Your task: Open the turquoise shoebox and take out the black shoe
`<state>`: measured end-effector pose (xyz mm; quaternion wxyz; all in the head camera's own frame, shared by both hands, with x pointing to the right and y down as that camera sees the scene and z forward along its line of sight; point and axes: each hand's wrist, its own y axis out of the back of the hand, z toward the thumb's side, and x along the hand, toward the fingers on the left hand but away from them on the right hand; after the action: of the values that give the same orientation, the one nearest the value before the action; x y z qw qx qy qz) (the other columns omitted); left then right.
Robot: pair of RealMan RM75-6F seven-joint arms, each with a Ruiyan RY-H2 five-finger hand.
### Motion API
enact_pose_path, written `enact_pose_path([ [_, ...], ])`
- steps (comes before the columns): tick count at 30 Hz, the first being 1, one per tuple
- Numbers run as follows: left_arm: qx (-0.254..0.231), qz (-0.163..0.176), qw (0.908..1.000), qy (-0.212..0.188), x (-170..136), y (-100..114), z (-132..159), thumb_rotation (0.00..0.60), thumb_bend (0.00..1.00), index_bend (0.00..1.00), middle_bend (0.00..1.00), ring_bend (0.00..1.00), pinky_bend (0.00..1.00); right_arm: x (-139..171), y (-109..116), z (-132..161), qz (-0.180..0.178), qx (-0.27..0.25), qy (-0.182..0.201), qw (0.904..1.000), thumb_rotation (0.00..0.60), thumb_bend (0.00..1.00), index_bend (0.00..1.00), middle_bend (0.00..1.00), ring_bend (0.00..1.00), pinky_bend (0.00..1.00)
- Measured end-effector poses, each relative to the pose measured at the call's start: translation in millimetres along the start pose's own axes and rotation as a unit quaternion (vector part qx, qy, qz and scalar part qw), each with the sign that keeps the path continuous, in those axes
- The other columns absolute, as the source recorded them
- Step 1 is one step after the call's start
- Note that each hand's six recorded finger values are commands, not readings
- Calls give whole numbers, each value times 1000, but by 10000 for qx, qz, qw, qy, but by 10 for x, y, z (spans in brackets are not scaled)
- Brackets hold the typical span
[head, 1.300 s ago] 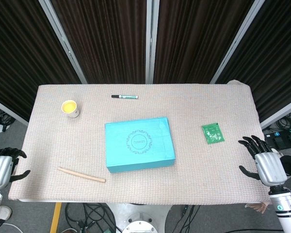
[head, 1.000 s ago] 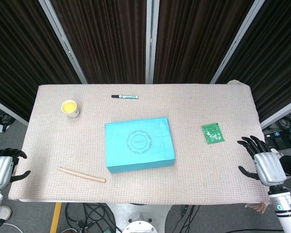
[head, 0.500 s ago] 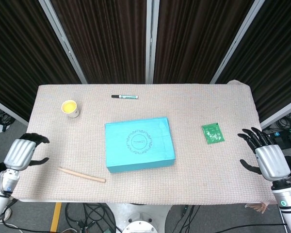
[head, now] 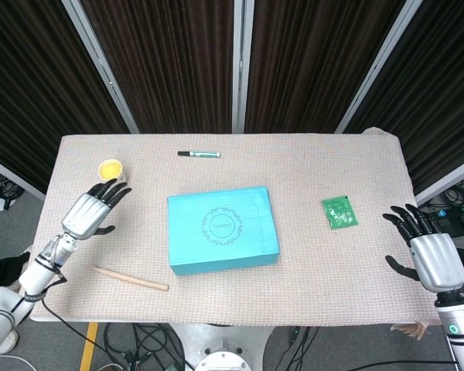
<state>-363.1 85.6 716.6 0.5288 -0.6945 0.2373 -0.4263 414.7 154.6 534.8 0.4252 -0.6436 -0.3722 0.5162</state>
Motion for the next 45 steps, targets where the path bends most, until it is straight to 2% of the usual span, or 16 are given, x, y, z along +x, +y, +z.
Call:
enact_pose_path([
  [7, -200, 131, 9969, -756, 386, -187, 623, 600, 88, 87, 85, 68, 224, -3, -18, 25, 33, 1, -36, 10000, 600, 78, 205, 128, 86, 166],
  [10, -444, 176, 9949, -887, 460, -199, 767, 600, 88, 87, 85, 69, 223, -8, -12, 34, 25, -9, -44, 10000, 600, 78, 205, 127, 86, 166],
  [14, -647, 398, 9921, -997, 560, -148, 929, 600, 87, 86, 85, 68, 219, -4, -6, 31, 25, 8, -66, 10000, 600, 78, 205, 127, 86, 166],
  [25, -868, 326, 9909, -978, 694, -206, 1063, 600, 71, 86, 85, 68, 209, 7, -15, -18, 44, -12, -174, 9998, 600, 78, 205, 127, 86, 166],
  [32, -1294, 355, 9878, -789, 740, -224, 1073, 600, 72, 127, 102, 70, 209, 4, -37, -43, 77, -42, -207, 9997, 600, 78, 209, 126, 86, 166],
  [38, -1558, 473, 9842, -692, 754, -207, 1090, 600, 151, 227, 181, 121, 233, 9, -44, -62, 93, -63, -232, 9997, 600, 75, 211, 125, 86, 166],
  [45, -1560, 555, 9823, -877, 721, -195, 1198, 600, 289, 303, 254, 163, 260, 1, -50, -68, 108, -83, -237, 9996, 600, 72, 217, 126, 86, 166],
])
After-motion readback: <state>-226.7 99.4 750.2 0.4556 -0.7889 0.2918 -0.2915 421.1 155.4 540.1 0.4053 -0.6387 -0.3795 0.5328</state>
